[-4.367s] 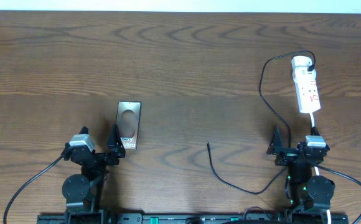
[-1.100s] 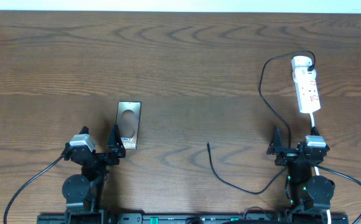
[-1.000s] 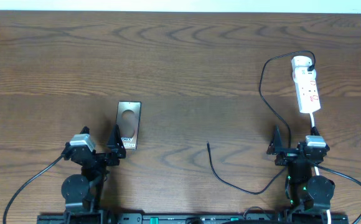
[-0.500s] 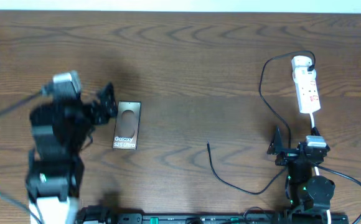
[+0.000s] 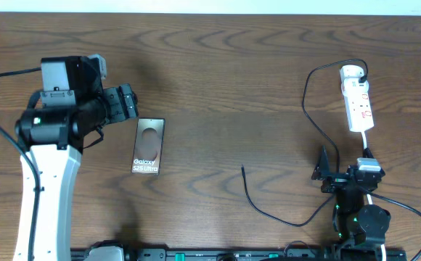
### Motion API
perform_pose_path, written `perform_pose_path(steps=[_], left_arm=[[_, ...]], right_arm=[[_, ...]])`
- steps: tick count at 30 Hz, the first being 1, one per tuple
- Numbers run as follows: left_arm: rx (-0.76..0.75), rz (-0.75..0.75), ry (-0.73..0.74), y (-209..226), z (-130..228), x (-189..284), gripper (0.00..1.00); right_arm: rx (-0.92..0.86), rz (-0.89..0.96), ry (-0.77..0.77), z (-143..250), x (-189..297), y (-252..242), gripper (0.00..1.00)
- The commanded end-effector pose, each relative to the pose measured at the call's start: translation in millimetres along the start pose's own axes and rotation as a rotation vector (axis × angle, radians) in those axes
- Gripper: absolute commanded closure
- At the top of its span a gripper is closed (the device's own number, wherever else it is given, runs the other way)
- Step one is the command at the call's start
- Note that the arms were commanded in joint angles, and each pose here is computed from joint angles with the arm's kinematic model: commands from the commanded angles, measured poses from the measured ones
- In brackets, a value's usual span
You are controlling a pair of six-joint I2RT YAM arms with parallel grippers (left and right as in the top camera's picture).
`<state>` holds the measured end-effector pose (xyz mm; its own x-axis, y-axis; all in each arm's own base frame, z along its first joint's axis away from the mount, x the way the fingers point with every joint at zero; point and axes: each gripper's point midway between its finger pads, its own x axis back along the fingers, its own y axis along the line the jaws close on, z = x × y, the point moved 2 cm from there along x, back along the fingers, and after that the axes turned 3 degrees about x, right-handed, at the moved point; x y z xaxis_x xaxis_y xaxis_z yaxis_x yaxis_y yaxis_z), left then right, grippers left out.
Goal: Plug charger to phone and switch on socket
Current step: 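Lower the left gripper over the silver phone and grasp its bottom edge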
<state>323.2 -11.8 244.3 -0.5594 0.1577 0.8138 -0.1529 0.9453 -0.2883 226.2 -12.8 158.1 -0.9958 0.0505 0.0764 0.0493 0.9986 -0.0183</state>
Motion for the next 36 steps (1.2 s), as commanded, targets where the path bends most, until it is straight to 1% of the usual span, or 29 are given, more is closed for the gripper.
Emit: perform_pose_path(steps=[1,7,13,19,22,25,32,36], left_arm=[[-0.032,-0.001,0.027,0.9,-1.8,-6.5,0.12],[-0.056,-0.126,0.164,17.2,15.6,-40.4,0.12],[-0.102,-0.15,0.342,22.0,38.2,-94.1,0.12],[-0.131,-0.158,0.432,22.0,53.9,-126.9,0.12],[-0.149,-0.162,0.457,21.0,59.2,-134.8,0.12],[-0.18,-0.199,0.482,21.8,66.2,-142.3,0.12],[-0.191,-0.193,0.477,19.7,70.6,-148.1,0.12],[-0.19,-0.195,0.489,26.6,85.7,-157.9,0.12]], right_arm=[[0.015,0.005,0.002,0.7,0.2,-0.6,0.01],[0.015,0.005,0.001,0.7,0.2,-0.6,0.01],[0.015,0.005,0.002,0.7,0.2,-0.6,0.01],[0.015,0.005,0.002,0.7,0.2,-0.6,0.01],[0.015,0.005,0.001,0.7,0.2,-0.6,0.01],[0.015,0.005,0.002,0.7,0.2,-0.6,0.01],[0.015,0.005,0.002,0.7,0.2,-0.6,0.01],[0.015,0.005,0.002,0.7,0.2,-0.6,0.01]])
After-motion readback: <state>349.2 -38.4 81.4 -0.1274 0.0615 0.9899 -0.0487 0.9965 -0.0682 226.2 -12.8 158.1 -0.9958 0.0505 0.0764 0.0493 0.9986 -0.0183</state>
